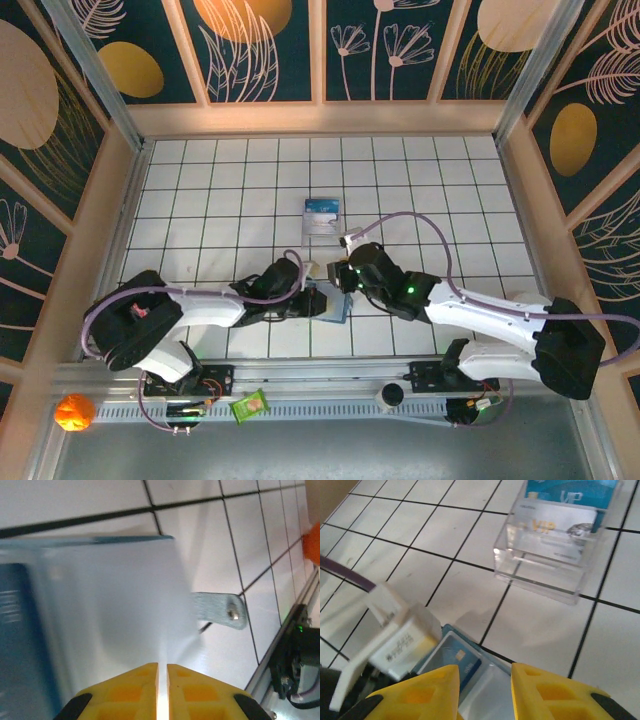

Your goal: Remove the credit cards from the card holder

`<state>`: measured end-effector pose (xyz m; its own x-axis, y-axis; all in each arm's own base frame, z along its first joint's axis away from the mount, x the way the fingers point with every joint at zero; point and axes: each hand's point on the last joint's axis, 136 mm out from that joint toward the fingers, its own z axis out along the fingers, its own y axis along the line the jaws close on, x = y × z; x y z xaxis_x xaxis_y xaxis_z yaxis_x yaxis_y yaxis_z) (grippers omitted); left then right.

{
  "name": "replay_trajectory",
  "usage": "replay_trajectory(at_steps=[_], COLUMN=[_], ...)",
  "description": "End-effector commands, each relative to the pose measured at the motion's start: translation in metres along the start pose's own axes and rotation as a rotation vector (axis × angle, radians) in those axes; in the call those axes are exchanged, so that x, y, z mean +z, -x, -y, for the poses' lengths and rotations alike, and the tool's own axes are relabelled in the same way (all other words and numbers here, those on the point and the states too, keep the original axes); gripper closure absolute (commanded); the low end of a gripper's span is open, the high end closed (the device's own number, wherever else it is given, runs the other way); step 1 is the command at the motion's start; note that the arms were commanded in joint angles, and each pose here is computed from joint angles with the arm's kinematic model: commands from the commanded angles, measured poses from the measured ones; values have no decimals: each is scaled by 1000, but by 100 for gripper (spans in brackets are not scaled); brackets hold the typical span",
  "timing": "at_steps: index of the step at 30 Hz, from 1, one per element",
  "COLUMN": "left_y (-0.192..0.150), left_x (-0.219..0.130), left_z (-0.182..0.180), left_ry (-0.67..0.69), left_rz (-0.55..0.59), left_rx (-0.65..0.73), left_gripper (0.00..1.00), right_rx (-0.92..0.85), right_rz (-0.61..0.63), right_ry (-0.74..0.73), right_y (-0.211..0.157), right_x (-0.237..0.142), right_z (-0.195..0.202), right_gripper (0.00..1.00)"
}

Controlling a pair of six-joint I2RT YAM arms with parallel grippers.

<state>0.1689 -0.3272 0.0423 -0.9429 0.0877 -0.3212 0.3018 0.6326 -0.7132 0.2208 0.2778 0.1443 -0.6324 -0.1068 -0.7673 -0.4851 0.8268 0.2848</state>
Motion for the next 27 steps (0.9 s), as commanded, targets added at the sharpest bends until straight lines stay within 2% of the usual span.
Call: replay_trajectory(at_steps=[1, 7, 13, 16, 20, 24, 27], left_y=[0, 0, 23, 34, 38, 39, 39], left_x=[8, 9, -29, -52, -74, -81, -81], left_z=[25, 21, 22, 9, -28, -41, -46], left_ry=[-78, -58, -12, 48, 120, 179, 198], left_rz=[-33, -31, 160, 260, 331, 349, 352], left_rx=[57, 50, 61, 36, -34, -17, -10], left_gripper=[88, 86, 80, 80, 83, 75, 73], right_rx=[34, 47, 65, 61, 54, 54, 68], right_rz=[1, -5, -40, -98, -209, -321, -388], right_ry=[-66, -79, -53, 16, 65, 50, -1], right_y=[-4, -5, -9, -19, -42, -77, -104], right_x=[-3, 0, 7, 16, 30, 37, 38], right_z=[16, 19, 15, 2, -13, -17, -9], right_gripper=[67, 67, 68, 72, 80, 83, 84])
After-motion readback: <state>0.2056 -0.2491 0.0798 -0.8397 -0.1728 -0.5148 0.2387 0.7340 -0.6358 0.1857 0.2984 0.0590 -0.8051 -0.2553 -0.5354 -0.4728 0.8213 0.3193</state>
